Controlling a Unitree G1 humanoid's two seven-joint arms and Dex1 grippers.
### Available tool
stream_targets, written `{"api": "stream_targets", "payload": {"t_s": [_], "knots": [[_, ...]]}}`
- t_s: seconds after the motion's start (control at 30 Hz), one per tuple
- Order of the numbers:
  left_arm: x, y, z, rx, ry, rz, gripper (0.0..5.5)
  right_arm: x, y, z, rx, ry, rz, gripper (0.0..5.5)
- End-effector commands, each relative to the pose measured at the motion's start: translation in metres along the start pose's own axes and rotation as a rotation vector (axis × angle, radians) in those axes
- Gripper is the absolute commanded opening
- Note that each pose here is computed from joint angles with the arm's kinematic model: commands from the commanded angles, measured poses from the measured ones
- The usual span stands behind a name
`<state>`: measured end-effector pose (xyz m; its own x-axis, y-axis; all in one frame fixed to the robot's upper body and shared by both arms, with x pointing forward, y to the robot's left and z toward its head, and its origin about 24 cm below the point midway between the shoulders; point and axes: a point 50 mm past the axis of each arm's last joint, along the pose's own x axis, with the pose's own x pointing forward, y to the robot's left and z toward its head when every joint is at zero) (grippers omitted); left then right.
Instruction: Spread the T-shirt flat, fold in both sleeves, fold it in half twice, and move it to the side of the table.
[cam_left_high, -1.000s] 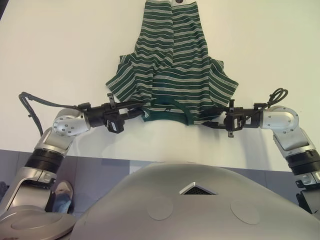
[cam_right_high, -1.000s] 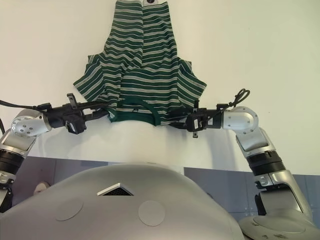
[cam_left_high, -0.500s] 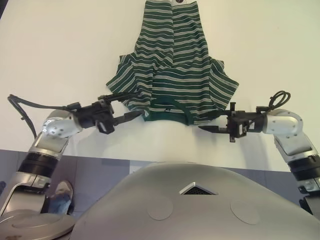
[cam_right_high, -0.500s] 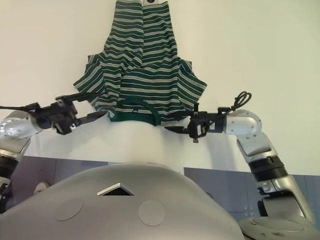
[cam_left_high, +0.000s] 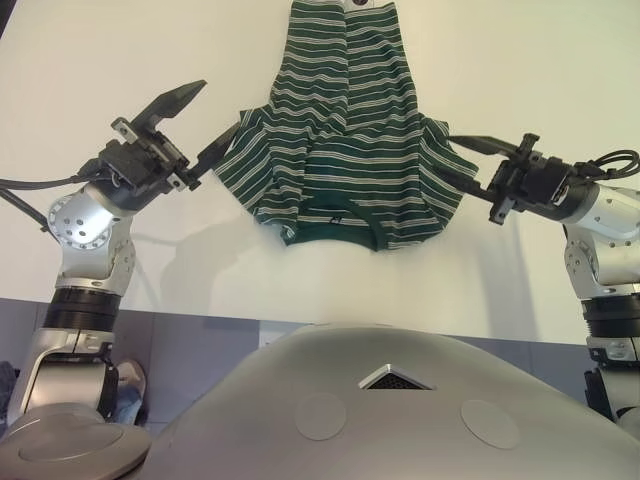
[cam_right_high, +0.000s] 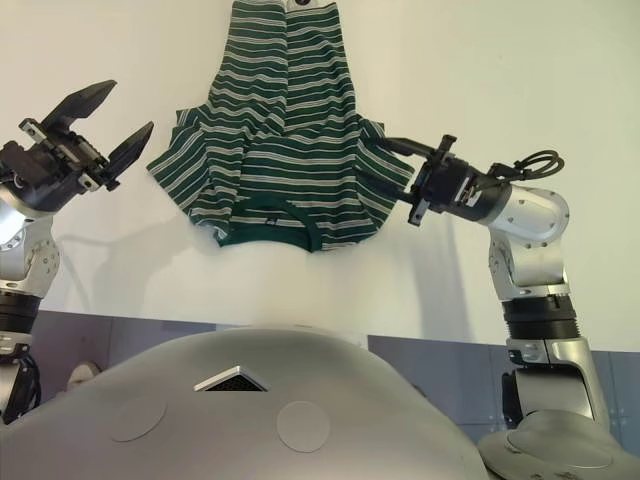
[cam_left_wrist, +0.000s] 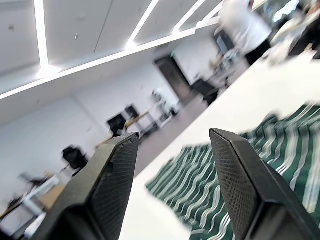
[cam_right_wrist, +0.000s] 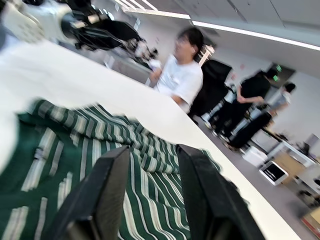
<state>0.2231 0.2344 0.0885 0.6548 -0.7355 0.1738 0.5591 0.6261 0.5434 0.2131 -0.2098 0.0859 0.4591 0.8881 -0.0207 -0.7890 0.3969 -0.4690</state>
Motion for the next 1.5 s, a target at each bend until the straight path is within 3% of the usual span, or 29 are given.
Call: {"api": "stream_targets", "payload": {"t_s": [0.03, 0.23, 0.43, 0.67, 0.87, 1.07, 1.37, 1.5], "knots": [[0.007, -0.004, -0.042, 0.224, 0.325, -0.041, 2.55, 0.002, -0.010, -0.021, -0.095, 0.177, -0.060, 1.74], [0.003, -0.041, -0.060, 0.372, 0.392, -0.302, 2.55, -0.027, -0.015, -0.043, -0.245, 0.470, 0.008, 1.74], [-0.014, -0.065, -0.069, 0.372, 0.431, -0.514, 2.55, -0.039, 0.012, -0.069, -0.219, 0.639, 0.187, 1.74], [-0.047, -0.064, -0.090, 0.504, 0.633, -0.682, 2.55, -0.031, 0.023, -0.080, -0.218, 0.663, 0.259, 1.74], [-0.078, -0.054, -0.076, 0.551, 0.659, -0.726, 2.55, -0.065, -0.004, -0.094, -0.264, 0.891, 0.138, 1.74], [-0.081, -0.044, -0.046, 0.498, 0.574, -0.575, 2.55, -0.078, -0.002, -0.079, -0.226, 0.822, 0.106, 1.74], [-0.078, -0.046, -0.010, 0.377, 0.402, -0.493, 2.55, -0.083, 0.048, -0.038, -0.077, 0.584, 0.264, 1.74], [-0.082, -0.040, -0.006, 0.359, 0.403, -0.463, 2.55, -0.085, 0.060, -0.020, -0.031, 0.504, 0.298, 1.74]]}}
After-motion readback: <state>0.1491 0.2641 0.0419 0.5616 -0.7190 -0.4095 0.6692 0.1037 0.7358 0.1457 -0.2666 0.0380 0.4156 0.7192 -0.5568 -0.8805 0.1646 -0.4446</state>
